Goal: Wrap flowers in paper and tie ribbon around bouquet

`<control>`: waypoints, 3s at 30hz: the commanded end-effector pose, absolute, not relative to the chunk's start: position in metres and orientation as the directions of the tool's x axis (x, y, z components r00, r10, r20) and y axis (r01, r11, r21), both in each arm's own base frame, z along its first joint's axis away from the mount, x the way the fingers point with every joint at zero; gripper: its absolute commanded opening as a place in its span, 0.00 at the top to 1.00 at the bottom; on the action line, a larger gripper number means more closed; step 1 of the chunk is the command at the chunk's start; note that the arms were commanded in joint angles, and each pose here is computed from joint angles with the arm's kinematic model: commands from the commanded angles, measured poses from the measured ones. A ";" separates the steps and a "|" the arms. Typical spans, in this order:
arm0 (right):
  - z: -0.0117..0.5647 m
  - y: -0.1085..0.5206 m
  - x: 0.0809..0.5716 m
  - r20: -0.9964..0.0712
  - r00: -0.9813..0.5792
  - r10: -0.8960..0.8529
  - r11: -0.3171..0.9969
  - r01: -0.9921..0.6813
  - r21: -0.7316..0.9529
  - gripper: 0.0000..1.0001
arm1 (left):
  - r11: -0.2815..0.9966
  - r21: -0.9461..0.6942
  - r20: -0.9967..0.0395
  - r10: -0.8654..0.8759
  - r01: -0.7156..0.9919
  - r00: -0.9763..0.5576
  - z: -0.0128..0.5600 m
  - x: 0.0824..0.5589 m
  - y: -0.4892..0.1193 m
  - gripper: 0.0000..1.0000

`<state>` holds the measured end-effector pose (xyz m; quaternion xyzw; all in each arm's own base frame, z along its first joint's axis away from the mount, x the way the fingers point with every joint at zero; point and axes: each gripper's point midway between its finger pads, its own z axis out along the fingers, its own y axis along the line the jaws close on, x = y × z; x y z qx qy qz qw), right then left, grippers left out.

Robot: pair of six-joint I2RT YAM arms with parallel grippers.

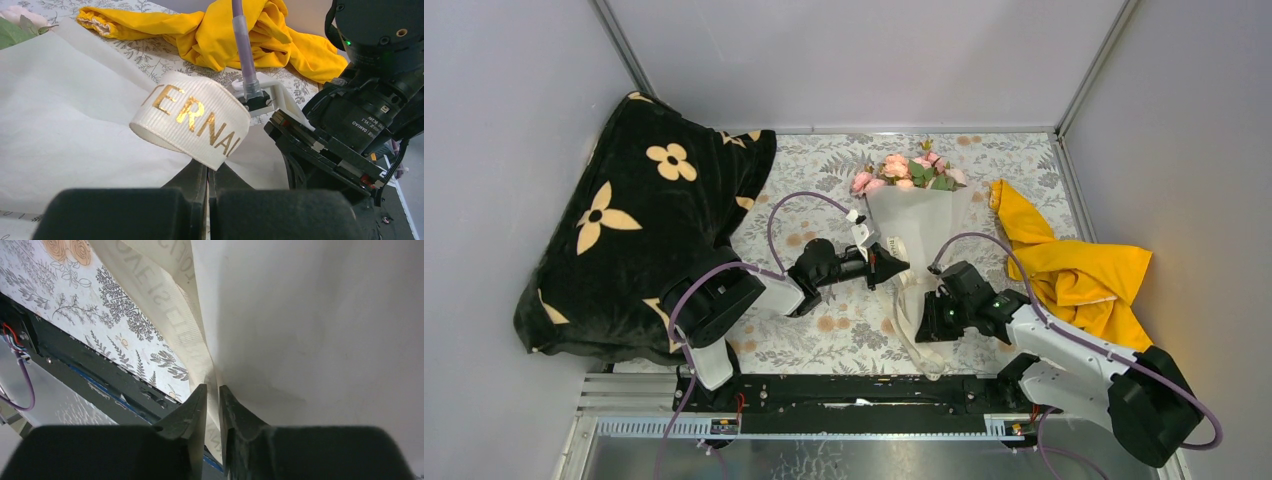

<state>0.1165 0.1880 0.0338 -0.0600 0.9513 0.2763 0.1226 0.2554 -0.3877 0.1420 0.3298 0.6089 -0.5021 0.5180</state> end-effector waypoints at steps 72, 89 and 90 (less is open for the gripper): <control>0.108 0.206 0.223 -0.474 -0.794 0.380 0.695 -0.093 0.713 1.00 | 0.220 -0.356 -0.927 0.037 0.908 -0.372 0.131 0.213 -0.377 0.11; 0.105 0.210 0.232 -0.497 -0.774 0.392 0.681 -0.119 0.723 1.00 | 0.205 -0.354 -0.931 0.015 0.913 -0.364 0.102 0.220 -0.397 0.28; 0.104 0.211 0.232 -0.497 -0.776 0.389 0.683 -0.120 0.721 1.00 | 0.191 -0.353 -0.933 0.004 0.916 -0.360 0.105 0.219 -0.399 0.29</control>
